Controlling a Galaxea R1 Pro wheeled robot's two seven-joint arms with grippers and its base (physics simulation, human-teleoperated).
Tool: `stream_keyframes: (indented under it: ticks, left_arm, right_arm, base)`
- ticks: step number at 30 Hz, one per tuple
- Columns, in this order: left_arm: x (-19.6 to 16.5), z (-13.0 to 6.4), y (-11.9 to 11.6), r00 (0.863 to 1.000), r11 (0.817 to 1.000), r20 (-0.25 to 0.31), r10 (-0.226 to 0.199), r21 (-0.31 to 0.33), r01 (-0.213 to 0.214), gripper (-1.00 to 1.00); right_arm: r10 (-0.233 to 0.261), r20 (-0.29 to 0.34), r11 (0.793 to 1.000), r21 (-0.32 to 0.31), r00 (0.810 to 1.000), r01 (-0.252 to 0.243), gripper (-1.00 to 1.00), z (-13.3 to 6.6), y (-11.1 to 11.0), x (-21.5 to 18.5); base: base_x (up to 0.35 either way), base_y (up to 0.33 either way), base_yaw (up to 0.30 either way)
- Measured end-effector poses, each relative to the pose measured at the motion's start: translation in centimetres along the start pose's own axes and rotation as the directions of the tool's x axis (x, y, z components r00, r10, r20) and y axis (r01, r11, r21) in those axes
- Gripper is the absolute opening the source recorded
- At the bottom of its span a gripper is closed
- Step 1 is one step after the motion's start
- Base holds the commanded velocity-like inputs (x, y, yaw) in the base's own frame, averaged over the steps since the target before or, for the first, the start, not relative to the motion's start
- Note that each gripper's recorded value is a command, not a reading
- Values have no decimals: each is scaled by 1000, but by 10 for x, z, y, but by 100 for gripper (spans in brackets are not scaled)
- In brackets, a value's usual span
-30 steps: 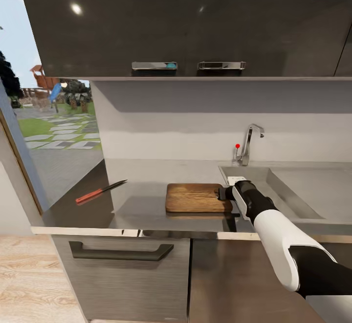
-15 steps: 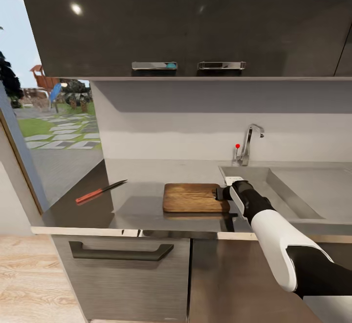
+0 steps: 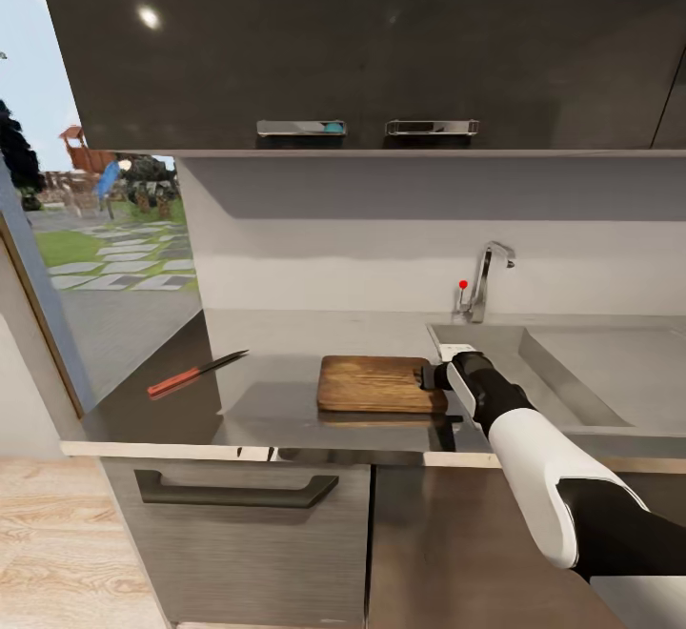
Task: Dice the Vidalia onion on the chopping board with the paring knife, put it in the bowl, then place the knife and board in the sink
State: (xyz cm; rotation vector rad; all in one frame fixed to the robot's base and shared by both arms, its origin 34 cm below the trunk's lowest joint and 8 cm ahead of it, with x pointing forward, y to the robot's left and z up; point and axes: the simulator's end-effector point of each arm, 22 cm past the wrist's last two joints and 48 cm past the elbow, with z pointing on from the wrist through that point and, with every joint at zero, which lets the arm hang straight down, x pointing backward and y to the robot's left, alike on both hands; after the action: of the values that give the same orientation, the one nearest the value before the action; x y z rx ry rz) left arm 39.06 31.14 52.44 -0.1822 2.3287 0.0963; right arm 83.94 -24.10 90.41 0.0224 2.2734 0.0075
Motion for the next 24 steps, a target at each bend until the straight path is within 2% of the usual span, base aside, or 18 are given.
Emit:
stream_keyframes:
  ticks: [11, 12, 14, 24]
  left_arm:
    - [0, 0, 0, 1000, 1000, 0, -1, 0, 1, 100]
    - [0, 0, 0, 1000, 1000, 0, -1, 0, 1, 100]
    - [0, 0, 0, 1000, 1000, 0, 0, 0, 0, 100]
    - [0, 0, 0, 1000, 1000, 0, 0, 0, 0, 100]
  right_arm:
    - [0, 0, 1000, 0, 1000, 0, -100, 0, 0, 0]
    - [-1, 0, 1000, 0, 1000, 1, 100, 0, 0, 0]
    - [-14, -3, 1000, 14, 1000, 14, 100, 0, -3, 1]
    - [-8, -3, 1000, 7, 1000, 8, 100, 0, -2, 1]
  base:
    - [0, 0, 0]
    - [0, 0, 0]
    - [0, 0, 0]
    - [0, 0, 0]
